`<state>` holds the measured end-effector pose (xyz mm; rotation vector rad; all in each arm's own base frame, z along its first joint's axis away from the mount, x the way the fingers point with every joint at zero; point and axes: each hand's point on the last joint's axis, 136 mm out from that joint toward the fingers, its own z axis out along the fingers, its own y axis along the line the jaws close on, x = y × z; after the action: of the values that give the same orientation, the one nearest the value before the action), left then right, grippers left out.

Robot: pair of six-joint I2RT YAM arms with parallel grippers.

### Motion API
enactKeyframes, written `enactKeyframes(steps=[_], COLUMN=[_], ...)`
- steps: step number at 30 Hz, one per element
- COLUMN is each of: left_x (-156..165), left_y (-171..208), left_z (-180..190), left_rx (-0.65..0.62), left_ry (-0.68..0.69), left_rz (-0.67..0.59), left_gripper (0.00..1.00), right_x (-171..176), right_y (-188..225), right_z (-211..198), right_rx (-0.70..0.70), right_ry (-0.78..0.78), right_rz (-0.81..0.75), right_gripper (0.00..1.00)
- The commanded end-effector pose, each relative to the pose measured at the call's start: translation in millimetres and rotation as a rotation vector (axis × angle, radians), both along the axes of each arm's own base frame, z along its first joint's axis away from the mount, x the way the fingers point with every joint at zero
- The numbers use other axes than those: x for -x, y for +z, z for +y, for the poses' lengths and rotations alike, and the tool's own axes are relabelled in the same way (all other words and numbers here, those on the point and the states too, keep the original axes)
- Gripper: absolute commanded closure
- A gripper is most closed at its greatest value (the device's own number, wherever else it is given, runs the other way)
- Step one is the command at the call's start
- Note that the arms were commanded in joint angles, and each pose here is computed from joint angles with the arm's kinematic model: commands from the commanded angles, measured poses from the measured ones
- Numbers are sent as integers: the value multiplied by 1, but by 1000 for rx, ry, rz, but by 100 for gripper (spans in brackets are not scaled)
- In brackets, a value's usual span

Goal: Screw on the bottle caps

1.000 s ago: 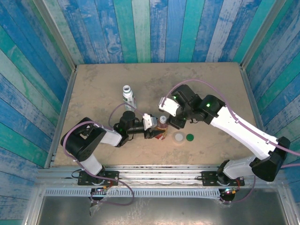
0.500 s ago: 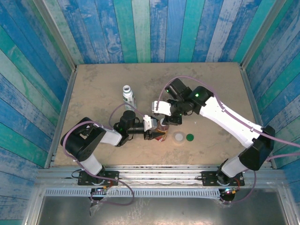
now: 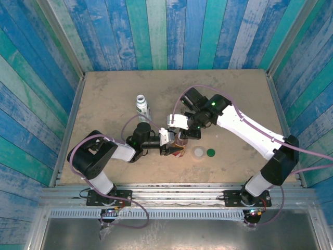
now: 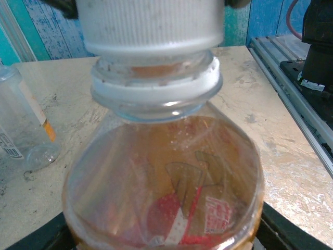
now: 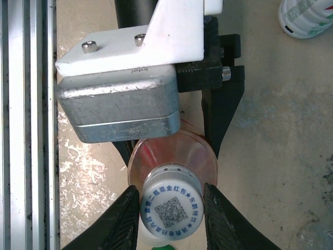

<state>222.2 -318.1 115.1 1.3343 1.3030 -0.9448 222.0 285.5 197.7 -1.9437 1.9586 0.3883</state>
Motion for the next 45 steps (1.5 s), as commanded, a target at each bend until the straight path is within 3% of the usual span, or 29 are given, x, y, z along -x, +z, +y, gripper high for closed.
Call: enactKeyframes(steps=[1,10,16,22,26,31,39,45], left_x=[9,6,-1,-12,-16,-16,-15,-15], left_y=[-15,-14,-16,-17,-17,-15,-13,-14], left_z=[4,4,5,7,8,8,10,10], left_rx=[-55,-54,-62,-71,-75,-69,-66,-68], left_ry=[-14,1,44,109,136,139,141,142], left_rz=[74,76,82,93,93,90,80,79], left_gripper=[37,38,38,38,38,38,38,38], right_x=[3,3,5,2,0,-2,-6,-3], right_y=[2,-1,-3,-12,-15,-20,-8,-6], right_z=[-4,-4,2,4,2,3,1,5], right_rx=[23,26,33,68,64,28,4,-1], right_ry=[72,41,-93,-387,-667,-966,-926,-873], right_rz=[-12,17,78,48,16,86,41,54], right_gripper=[65,70,70,74,77,78,70,56])
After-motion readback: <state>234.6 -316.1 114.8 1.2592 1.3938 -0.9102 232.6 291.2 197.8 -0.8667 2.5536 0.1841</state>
